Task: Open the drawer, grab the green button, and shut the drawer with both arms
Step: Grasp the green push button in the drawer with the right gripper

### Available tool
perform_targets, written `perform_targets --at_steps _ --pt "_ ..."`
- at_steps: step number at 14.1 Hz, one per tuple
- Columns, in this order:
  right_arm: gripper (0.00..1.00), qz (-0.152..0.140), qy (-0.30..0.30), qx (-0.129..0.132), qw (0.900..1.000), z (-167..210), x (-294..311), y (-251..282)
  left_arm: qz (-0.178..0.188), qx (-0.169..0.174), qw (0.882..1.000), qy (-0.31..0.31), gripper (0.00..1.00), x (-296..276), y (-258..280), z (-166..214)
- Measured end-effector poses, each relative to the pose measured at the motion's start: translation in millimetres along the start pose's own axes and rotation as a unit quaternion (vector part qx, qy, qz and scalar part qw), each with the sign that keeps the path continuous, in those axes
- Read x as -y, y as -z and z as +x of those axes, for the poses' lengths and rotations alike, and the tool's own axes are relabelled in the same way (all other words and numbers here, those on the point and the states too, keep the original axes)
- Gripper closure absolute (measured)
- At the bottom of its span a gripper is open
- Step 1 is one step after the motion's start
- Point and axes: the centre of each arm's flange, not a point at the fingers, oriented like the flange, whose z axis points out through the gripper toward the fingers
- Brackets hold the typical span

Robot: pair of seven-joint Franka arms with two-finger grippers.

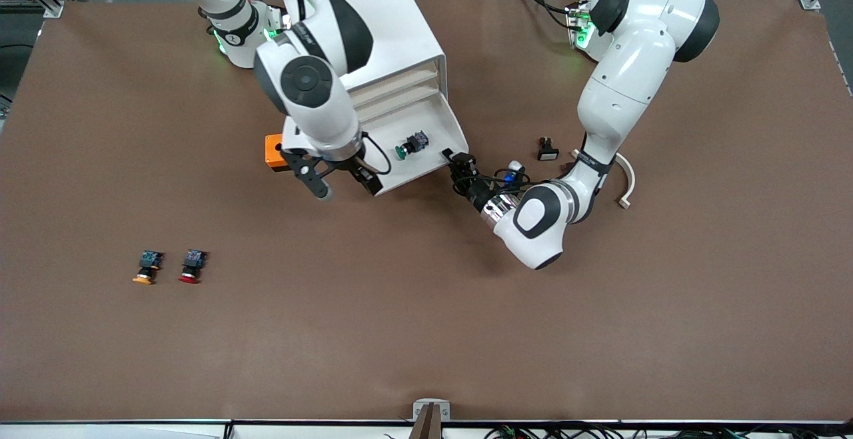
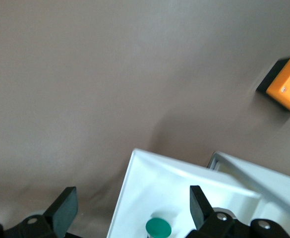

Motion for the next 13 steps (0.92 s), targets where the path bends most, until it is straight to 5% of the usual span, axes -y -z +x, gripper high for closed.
perform_targets --at_steps 7,13 --pt "0.00 0.017 -0.009 -0.007 1.000 -91 0 -68 0.001 0.026 1.000 0.000 0.73 -2 18 4" --pt "0.01 -0.003 -0.012 -0.013 1.000 -114 -5 -101 -0.002 0.035 0.999 -0.015 0.14 -1 27 3"
